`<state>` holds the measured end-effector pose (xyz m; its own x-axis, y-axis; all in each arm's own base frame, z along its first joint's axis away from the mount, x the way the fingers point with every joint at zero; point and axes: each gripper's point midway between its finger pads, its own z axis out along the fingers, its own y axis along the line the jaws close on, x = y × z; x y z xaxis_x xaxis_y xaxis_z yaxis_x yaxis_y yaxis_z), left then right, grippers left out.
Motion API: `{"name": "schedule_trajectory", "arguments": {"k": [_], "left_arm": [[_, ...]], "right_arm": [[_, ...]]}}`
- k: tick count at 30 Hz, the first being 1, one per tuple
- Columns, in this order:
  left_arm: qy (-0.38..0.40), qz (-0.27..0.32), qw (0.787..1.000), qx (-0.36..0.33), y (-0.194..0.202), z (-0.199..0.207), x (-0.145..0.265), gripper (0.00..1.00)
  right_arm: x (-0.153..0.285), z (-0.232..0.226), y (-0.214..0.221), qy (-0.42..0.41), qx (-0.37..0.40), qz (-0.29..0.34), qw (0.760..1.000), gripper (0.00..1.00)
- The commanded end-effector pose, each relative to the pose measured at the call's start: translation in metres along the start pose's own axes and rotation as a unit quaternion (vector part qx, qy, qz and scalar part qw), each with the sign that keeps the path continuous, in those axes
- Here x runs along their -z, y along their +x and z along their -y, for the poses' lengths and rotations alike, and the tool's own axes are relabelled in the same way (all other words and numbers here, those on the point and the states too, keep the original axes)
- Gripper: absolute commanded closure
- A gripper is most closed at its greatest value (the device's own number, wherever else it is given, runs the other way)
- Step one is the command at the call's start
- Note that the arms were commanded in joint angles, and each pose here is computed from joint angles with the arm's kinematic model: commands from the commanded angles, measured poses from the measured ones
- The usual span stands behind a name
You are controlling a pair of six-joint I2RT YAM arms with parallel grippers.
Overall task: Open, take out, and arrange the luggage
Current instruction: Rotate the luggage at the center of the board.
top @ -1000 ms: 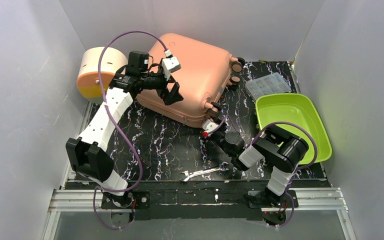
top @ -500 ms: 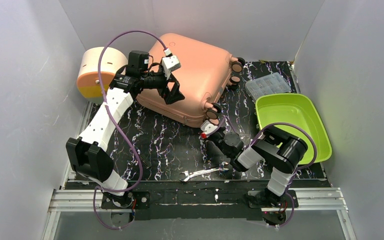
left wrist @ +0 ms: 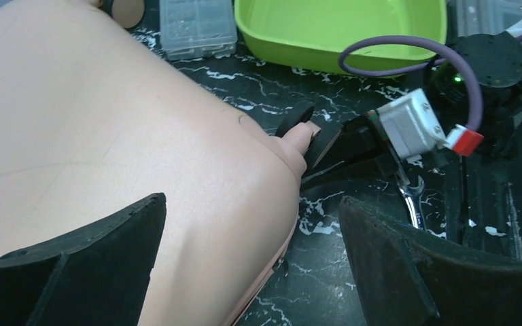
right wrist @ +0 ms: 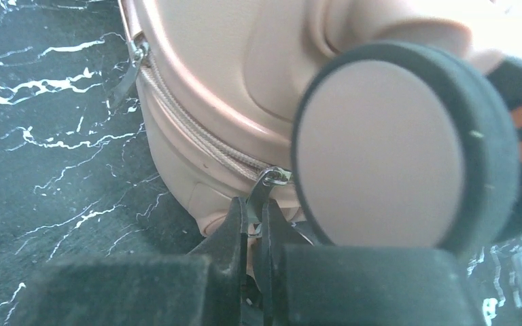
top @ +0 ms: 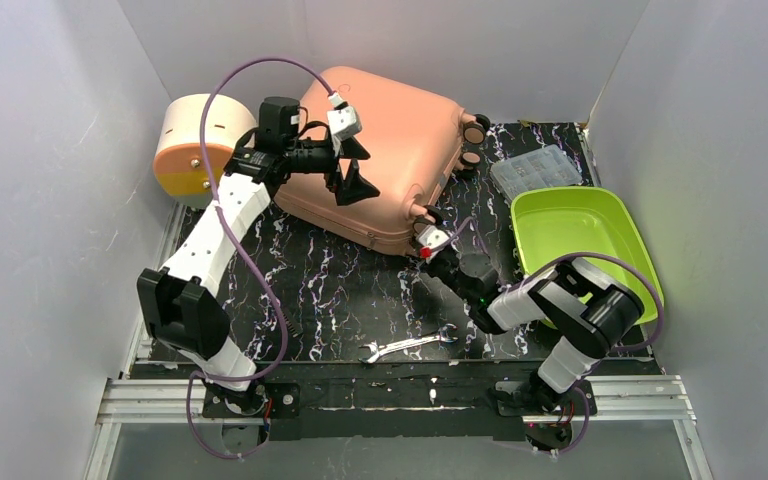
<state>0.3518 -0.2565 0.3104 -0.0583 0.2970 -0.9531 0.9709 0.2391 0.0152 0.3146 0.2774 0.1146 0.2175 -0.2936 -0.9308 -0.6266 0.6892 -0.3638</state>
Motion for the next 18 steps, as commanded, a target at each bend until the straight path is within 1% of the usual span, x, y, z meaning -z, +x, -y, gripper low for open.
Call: {"name": "schedule_trajectory", "arguments": {"k": [1,5,10,14,18], "left_arm": [[0.074,0.044,0.996,0.006,-0.016,0.015,-0.015,0.02],[0.101,0.045,0.994,0.02,-0.011,0.017,-0.032,0.03],[0.121,0.039,0.991,0.034,-0.001,0.02,-0.047,0.03],[0.103,0.014,0.994,0.044,0.022,0.014,-0.057,0.04],[0.088,-0.024,0.995,0.048,0.051,0.011,-0.058,0.04]], "right_arm": [[-0.005,0.051,-0.01,0.06,-0.083,0.017,0.995,0.99],[-0.005,0.064,-0.001,0.058,-0.122,0.008,0.991,0.99],[-0.002,0.083,0.001,0.062,-0.15,0.01,0.987,0.99],[0.0,0.094,0.005,0.045,-0.162,0.005,0.986,0.99],[0.007,0.104,0.014,0.019,-0.149,-0.011,0.989,0.99]]}}
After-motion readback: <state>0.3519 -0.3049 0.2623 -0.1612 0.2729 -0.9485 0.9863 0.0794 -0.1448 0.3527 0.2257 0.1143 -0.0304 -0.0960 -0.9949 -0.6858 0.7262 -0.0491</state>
